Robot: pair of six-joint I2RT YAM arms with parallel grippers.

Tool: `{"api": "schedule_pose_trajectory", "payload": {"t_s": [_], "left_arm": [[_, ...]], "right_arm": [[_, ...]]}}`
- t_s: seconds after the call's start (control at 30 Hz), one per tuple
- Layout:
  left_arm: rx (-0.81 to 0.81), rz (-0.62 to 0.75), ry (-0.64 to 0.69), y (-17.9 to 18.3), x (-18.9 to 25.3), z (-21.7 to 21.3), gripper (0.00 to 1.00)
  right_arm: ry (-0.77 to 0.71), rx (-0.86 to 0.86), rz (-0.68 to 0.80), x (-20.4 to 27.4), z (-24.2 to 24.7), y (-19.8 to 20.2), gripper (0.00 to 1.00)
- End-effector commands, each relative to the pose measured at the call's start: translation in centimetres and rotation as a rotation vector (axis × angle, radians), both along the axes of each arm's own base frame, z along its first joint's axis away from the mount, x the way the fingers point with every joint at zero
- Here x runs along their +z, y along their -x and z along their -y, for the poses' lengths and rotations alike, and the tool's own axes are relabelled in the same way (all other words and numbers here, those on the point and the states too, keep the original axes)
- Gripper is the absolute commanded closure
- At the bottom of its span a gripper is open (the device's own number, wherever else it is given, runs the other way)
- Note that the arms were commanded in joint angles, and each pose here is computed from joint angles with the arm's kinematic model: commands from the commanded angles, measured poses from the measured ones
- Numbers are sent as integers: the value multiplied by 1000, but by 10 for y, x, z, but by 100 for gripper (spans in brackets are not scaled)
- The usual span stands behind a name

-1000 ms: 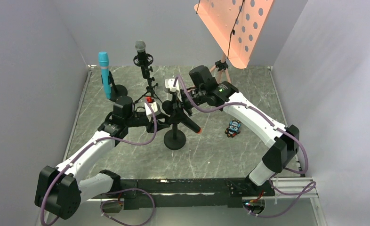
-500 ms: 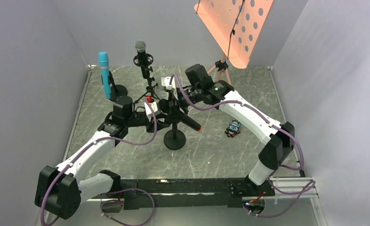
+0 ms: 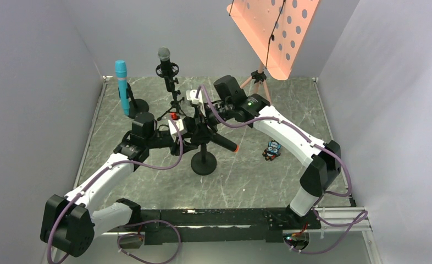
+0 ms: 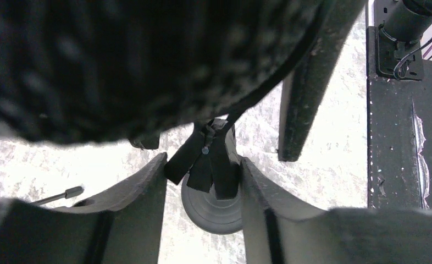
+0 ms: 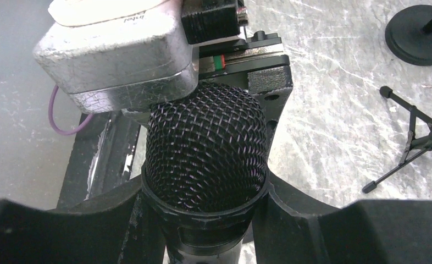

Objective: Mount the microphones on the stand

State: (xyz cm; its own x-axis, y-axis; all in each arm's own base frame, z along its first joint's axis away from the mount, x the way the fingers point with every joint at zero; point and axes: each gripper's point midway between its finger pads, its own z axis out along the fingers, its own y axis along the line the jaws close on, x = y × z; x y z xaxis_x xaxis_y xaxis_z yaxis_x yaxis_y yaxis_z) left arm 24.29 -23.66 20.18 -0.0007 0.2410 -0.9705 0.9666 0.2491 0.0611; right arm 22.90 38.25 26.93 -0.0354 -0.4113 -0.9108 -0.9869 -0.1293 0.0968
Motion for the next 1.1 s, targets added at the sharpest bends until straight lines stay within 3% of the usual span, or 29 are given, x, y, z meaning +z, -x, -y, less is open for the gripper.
{"api": "schedule_pose_trajectory", "payload": {"t_s": [0.0, 0.23, 0.33, 0.43, 0.53, 0.67, 0.7, 0.83, 0.9, 0.97, 1.07], "left_arm": [[-50, 70, 32, 7, 18, 4, 50], [-56, 72, 31, 9, 18, 4, 49], [-59, 58, 25, 9, 17, 4, 69], [-67, 53, 24, 9, 16, 5, 79], [-65, 64, 21, 9, 17, 4, 98], [-65, 73, 21, 9, 17, 4, 100], [-68, 75, 23, 9, 19, 4, 97], [-50, 47, 15, 9, 14, 2, 52], [-35, 72, 31, 8, 18, 2, 38], [-18, 95, 42, 9, 20, 0, 30], [-6, 117, 44, 9, 22, -2, 27]], "right_arm": [[-95, 20, 98, 31, -9, -6, 100], [-91, 20, 86, 26, -10, -5, 100], [-94, 24, 72, 26, -11, -4, 100], [-97, 25, 65, 27, -11, -4, 100], [-105, 15, 52, 28, -9, -5, 100], [-115, -3, 40, 31, -3, -8, 100], [-117, -7, 39, 32, -1, -9, 100], [-133, -27, 55, 40, 7, -10, 100], [-139, -37, 65, 44, 12, -12, 100], [-147, -48, 72, 48, 16, -14, 99], [-160, -59, 77, 53, 22, -16, 99]]}}
